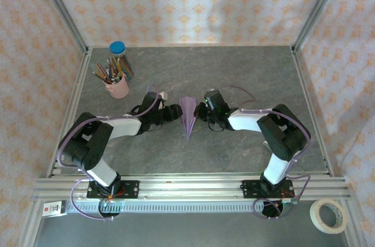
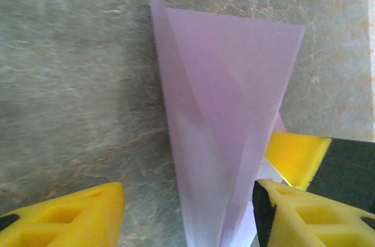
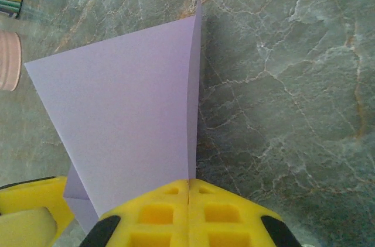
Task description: Fold a paper plane with a square sheet of paper (pick it up from the middle)
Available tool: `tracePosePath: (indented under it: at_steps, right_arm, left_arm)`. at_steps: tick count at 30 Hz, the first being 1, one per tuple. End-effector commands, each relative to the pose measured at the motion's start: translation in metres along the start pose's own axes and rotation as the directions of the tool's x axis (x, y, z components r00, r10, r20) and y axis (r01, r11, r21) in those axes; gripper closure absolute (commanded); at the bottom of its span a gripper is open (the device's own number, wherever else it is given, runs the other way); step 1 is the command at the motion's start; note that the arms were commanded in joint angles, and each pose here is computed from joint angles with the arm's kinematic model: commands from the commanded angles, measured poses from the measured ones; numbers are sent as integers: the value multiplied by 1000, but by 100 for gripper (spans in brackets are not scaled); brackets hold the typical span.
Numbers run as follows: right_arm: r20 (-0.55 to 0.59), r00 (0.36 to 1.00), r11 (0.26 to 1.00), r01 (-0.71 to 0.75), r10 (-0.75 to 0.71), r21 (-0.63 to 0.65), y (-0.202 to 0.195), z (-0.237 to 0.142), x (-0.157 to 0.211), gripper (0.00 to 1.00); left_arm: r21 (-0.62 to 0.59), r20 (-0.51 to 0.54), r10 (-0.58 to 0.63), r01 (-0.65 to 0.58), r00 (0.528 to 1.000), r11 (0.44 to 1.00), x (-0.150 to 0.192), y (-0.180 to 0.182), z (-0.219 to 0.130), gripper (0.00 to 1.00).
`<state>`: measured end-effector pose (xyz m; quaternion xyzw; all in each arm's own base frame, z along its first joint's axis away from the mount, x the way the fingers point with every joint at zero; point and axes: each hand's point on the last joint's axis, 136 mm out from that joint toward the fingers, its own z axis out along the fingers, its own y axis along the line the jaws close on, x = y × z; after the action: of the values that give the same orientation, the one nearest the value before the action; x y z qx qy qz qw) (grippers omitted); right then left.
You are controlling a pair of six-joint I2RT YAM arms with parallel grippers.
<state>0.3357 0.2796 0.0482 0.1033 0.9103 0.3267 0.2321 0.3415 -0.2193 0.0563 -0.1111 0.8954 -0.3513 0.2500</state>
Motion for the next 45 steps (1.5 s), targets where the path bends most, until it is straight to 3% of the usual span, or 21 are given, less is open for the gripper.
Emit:
tracePosePath:
  at_steps: [1,3,13,23,31,37,45]
  right_arm:
    - [23,1000,1000,-9,8,21,-3,-5,-4,100]
    - [22,1000,1000,-10,10,24,-4,-5,-4,100]
    - [27,1000,1000,-8,8,24,-3,-6,-5,100]
    - [34,999,1000,-6,5,22,1,-6,-9,100]
    - [62,998,1000,0,1,-6,9,-10,-17,100]
    - [114,994,999,0,6,-46,21,-19,-27,100]
    - [112,993,999,-20,25,-39,13,-11,-26,100]
  left_arm:
    - [-12,-6,5,-5,1000,1000,-6,-6,6,45]
    - [-61,-4,-4,4,1000,998,-6,3,9,52]
    - [-151,2,-27,27,1000,988,-9,19,13,65]
    - [-122,9,-44,44,999,992,-12,12,15,76]
    - [-66,33,-38,40,999,997,-19,0,11,99]
    - [-63,120,-56,64,991,996,-39,1,-9,100]
    - [-76,85,-96,103,992,992,-33,18,-1,100]
